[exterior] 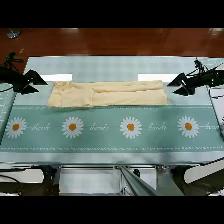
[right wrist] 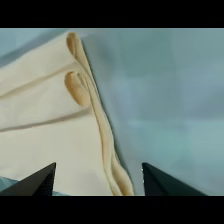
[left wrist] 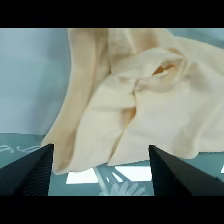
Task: Fold the shirts.
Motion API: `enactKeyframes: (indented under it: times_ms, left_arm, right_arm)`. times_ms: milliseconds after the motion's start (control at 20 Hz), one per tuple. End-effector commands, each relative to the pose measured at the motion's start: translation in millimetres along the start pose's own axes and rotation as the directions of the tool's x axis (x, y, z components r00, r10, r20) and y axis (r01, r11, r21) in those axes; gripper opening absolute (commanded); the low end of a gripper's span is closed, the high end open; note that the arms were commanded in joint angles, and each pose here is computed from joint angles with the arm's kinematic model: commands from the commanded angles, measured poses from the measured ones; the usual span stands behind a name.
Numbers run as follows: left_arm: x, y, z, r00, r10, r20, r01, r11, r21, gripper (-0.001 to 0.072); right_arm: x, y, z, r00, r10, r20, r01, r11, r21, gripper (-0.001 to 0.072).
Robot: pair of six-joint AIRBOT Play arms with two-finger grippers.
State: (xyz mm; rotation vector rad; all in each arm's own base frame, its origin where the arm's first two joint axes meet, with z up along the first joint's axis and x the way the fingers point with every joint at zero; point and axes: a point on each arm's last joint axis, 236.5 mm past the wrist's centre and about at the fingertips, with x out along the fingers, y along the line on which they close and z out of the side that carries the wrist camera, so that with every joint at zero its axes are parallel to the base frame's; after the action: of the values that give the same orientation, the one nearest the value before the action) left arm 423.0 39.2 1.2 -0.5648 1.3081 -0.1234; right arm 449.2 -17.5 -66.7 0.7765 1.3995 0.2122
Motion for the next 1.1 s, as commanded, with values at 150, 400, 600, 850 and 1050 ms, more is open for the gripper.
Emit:
enactKeyframes:
  times_ms: [150,400,600,850,1050]
  left_arm:
    - [-11.3,-93.8,-43.1,0.955,-0.196,0.224,0.154,0.969,0.193,0.07]
    - [27.8,-163.9,-102.0,0.967,-0.252,0.045,0.22,0.907,0.358,0.0698]
    - [54.5,-193.4,-134.3,0.965,-0.256,-0.051,0.253,0.87,0.423,0.0019]
    - [82.7,-259.0,-163.7,0.953,-0.298,-0.05,0.278,0.8,0.531,0.0017]
    - [142.2,-310.5,-197.4,0.947,-0.283,-0.156,0.321,0.771,0.55,0.0017]
  right_arm:
    - [45.7,3.9,-30.5,0.99,-0.06,-0.128,0.062,0.998,0.012,0.0616]
    - [62.8,28.6,-36.0,0.987,-0.051,-0.153,0.045,0.998,-0.039,0.0116]
    - [19.4,58.0,-29.6,0.995,-0.06,-0.081,0.047,0.987,-0.153,0.0014]
    - [-56.7,77.0,-87.7,0.989,-0.142,0.044,0.149,0.936,-0.319,0.0014]
    - [-100.8,94.3,-149.3,0.975,-0.108,0.196,0.173,0.917,-0.36,0.0014]
